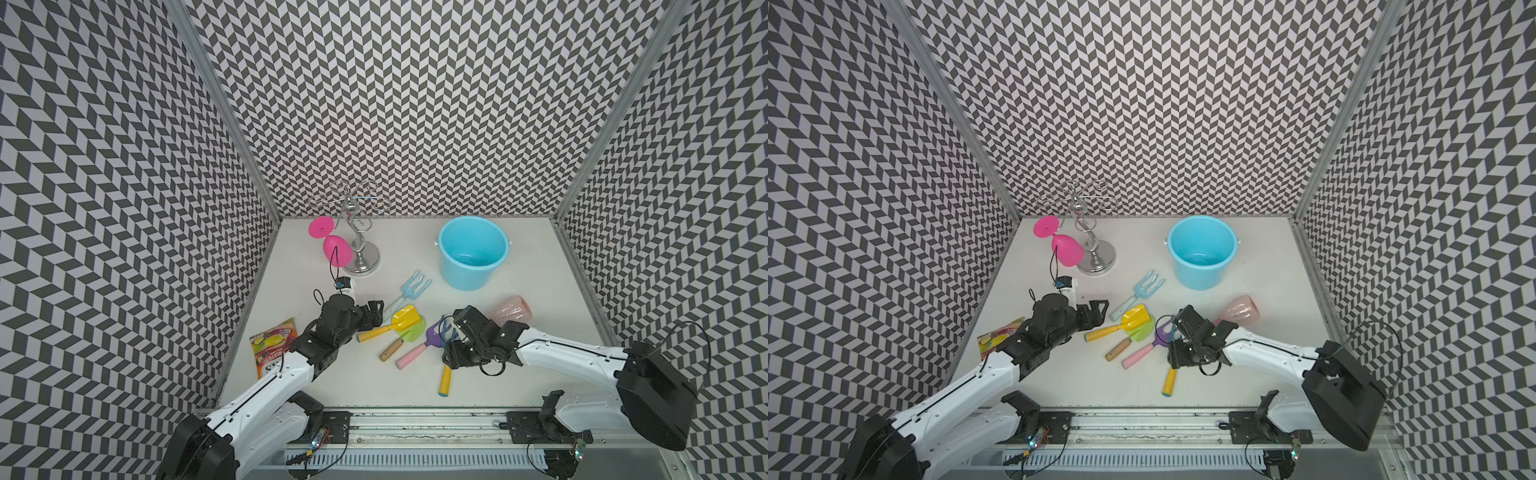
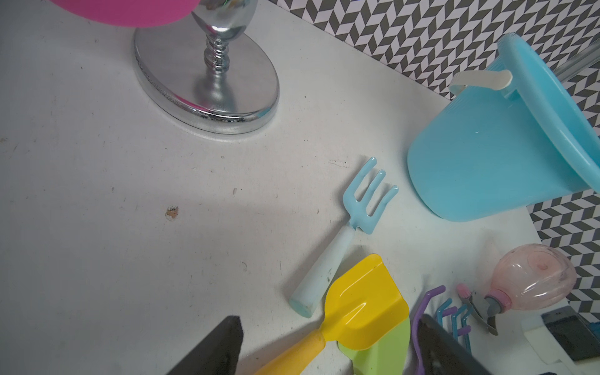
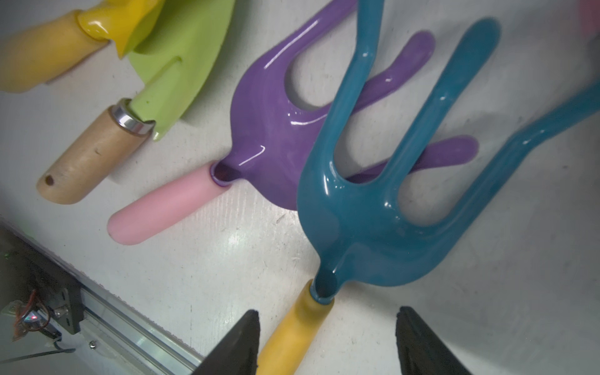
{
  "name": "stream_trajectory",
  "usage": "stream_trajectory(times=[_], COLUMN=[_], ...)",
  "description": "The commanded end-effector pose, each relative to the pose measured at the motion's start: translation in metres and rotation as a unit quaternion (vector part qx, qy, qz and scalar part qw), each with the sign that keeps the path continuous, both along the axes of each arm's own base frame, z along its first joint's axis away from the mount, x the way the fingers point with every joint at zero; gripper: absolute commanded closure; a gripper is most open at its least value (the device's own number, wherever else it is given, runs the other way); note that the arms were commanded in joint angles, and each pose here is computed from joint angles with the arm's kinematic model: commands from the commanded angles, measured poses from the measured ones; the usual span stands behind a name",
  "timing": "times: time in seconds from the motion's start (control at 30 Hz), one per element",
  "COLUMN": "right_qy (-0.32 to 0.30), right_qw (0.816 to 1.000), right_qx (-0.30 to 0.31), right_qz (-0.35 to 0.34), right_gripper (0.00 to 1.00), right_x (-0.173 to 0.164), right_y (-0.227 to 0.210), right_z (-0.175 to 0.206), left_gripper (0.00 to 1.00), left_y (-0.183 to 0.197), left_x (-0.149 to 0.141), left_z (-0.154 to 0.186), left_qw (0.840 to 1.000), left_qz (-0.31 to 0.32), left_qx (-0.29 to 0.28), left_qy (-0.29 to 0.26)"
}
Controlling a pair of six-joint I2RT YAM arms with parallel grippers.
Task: Organize the gardening tools
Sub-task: Pick up the gardening tool from the center of the board.
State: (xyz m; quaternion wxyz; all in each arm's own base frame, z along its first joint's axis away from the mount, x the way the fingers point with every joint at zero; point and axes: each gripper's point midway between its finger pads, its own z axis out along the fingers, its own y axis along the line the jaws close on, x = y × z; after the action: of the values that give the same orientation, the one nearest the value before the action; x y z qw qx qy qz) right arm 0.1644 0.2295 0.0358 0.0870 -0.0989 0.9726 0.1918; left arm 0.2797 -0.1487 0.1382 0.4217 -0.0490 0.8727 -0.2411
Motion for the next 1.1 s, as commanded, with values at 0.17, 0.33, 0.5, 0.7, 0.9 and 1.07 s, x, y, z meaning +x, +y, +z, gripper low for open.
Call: stream_trajectory(times=[0.17,0.33,0.5,0.7,0.9,1.07], right_qy=[0.007,0.004,-0.01,-0.042,-0.062,-0.09], right_qw=[1.0,0.999,0.998,0.995,0.992,0.991], right_qx=[-0.015,-0.038,-0.057,-0.084,-0.103,-0.094], right_qz=[0.003,0.002,0.006,0.017,0.025,0.017], right_gripper=[0.43,0.55,0.67,0.75,0.82,0.87], right_x=[0.0,0.004,0.014,0.04,0.056,0.063], right_y=[0.005,0.002,0.003,0.015,0.021,0.018], right_z=[-0.014,-0.021,-0.026,-0.027,-0.027,-0.008], left_gripper=[0.14,0.14,0.14,0.14,0.14,0.13], left_y=[0.001,0.0,0.0,-0.001,0.001,0.004], left_x=[-0.003,-0.001,0.0,0.002,0.002,0.004], left_z=[0.003,0.002,0.001,0.001,0.004,0.008], left_qw=[1.0,1.0,1.0,1.0,1.0,1.0], left_qz=[0.0,0.001,0.003,0.005,0.009,0.015], left_qx=[-0.003,-0.003,-0.005,-0.006,-0.004,0.002], left_qy=[0.001,0.0,0.001,0.002,0.0,-0.008])
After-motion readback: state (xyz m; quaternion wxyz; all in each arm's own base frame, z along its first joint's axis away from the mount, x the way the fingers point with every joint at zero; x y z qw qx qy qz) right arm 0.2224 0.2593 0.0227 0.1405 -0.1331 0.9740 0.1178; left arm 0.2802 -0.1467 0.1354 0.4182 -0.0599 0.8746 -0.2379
